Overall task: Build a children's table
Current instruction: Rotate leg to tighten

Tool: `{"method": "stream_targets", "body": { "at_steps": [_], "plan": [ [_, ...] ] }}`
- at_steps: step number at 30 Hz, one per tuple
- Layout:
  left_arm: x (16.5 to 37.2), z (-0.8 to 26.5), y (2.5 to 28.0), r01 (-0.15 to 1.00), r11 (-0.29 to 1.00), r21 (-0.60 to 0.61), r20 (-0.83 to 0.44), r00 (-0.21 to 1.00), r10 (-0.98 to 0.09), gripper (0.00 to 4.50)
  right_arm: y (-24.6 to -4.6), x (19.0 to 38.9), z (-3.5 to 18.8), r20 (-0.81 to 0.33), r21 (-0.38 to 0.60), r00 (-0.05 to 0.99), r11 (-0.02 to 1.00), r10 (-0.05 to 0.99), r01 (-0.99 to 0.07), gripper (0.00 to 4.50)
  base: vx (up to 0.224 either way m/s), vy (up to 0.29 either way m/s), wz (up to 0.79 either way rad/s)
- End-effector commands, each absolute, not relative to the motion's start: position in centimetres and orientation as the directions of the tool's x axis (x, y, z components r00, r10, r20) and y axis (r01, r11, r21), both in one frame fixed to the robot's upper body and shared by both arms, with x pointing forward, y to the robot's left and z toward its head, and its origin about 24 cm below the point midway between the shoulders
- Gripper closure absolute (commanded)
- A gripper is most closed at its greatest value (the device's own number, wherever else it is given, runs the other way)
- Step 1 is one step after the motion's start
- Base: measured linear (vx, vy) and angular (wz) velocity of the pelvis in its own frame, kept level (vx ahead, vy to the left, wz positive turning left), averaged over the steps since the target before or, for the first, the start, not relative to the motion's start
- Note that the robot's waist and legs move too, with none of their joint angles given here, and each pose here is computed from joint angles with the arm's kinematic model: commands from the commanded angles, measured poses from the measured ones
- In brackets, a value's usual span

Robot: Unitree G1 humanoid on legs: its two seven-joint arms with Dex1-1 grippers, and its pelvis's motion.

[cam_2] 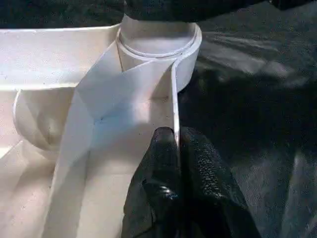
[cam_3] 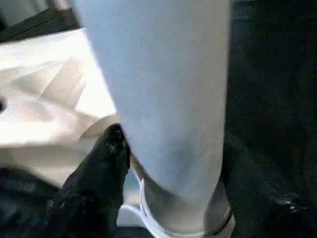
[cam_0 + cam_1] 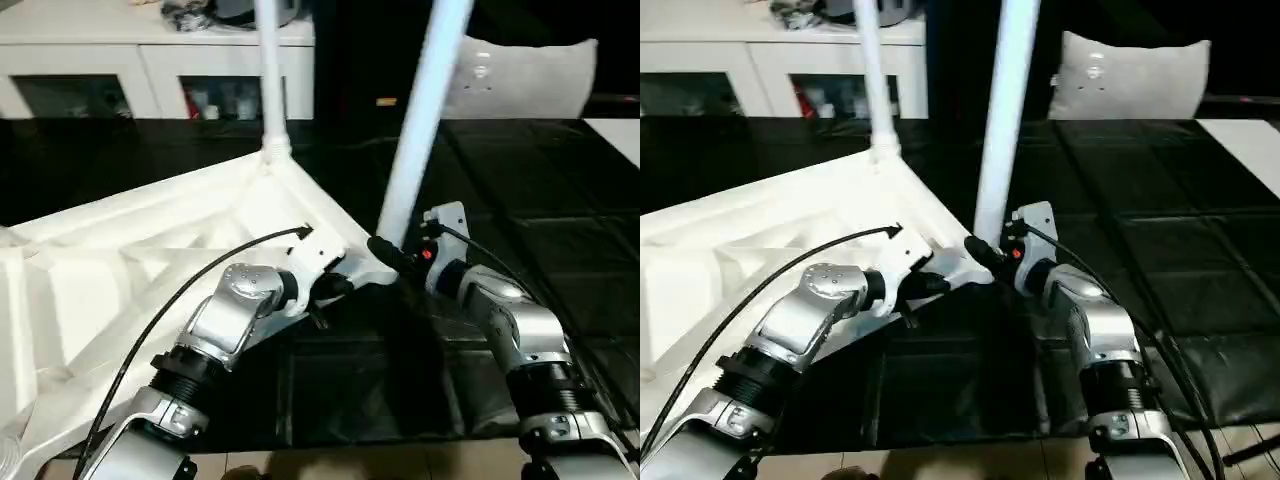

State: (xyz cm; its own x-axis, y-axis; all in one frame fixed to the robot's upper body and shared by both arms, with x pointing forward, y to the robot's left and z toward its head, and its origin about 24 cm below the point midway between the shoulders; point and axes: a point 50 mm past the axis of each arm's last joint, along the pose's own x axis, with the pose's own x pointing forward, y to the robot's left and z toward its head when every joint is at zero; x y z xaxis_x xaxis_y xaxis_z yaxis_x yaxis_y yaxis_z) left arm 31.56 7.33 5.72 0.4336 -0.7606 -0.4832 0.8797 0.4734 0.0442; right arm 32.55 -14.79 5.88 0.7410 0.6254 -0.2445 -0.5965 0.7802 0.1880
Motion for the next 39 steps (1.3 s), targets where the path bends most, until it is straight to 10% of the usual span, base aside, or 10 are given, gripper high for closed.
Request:
{"method": "stream_targets", "body": {
  "at_steps": [1,17,39],
  "plan": [
    [31.3,7.5,6.4,0.92,0.378,0.103,-0.418,0.385,-0.823,4.5,-14.2,32.0,6.9,-0.202,0.155,0.68,0.708,0.705,-0.688,1.24,0.0,0.0,0.0],
    [29.4,7.2,9.9,0.995,-0.005,0.098,-0.51,0.046,-0.859,4.5,-18.0,28.6,8.2,-0.342,0.109,0.273,0.326,0.899,-0.939,0.14,0.0,0.0,0.0],
    [28.8,6.9,10.7,0.987,-0.139,0.08,-0.537,-0.075,-0.84,4.5,-18.3,27.7,6.6,-0.313,0.224,0.057,0.132,0.948,-0.966,2.24,0.0,0.0,0.0]
  ]
}}
